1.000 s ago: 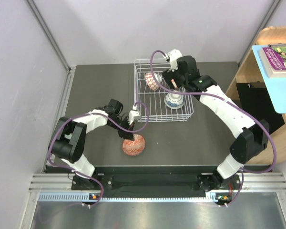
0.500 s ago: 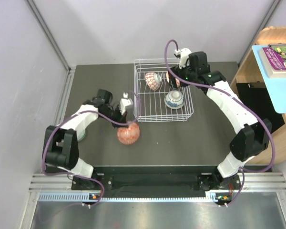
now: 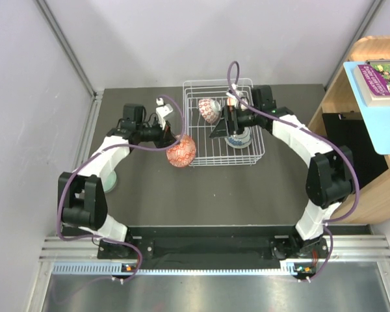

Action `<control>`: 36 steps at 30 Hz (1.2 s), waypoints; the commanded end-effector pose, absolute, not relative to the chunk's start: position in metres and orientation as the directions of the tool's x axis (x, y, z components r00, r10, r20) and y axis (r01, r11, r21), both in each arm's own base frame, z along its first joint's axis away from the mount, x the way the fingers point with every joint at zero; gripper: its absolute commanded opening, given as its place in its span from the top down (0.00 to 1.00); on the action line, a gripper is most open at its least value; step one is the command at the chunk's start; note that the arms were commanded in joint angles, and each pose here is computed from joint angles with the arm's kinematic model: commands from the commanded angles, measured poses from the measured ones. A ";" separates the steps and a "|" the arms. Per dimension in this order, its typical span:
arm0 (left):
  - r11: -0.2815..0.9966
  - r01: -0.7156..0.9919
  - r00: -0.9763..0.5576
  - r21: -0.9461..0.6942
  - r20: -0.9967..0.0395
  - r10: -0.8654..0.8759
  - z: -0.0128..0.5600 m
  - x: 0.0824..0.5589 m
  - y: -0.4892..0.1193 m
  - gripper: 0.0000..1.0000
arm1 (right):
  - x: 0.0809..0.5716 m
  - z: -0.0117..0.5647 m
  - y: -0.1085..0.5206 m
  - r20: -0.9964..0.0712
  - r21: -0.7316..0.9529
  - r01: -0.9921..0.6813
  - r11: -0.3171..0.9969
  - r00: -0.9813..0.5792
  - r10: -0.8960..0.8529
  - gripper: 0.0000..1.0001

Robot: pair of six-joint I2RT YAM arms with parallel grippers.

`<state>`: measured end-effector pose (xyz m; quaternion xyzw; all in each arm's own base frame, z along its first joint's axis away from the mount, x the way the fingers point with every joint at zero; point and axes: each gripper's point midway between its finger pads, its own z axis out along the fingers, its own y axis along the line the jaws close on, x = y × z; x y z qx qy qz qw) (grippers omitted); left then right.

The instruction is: Load the bowls into the dish rack

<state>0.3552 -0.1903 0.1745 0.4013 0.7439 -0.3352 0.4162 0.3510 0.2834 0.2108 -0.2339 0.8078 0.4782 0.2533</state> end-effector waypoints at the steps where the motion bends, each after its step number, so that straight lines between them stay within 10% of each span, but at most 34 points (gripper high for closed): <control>1: 0.468 0.878 -0.206 -0.098 -0.961 0.185 0.233 0.392 -0.212 1.00 | 0.336 0.234 0.300 -0.645 0.728 -0.654 0.208 -0.755 -0.115 0.00; 36: 0.427 0.893 -0.227 -0.142 -0.961 0.156 0.229 0.385 -0.262 1.00 | 0.324 0.239 0.320 -0.608 0.781 -0.622 0.057 -0.778 -0.157 0.00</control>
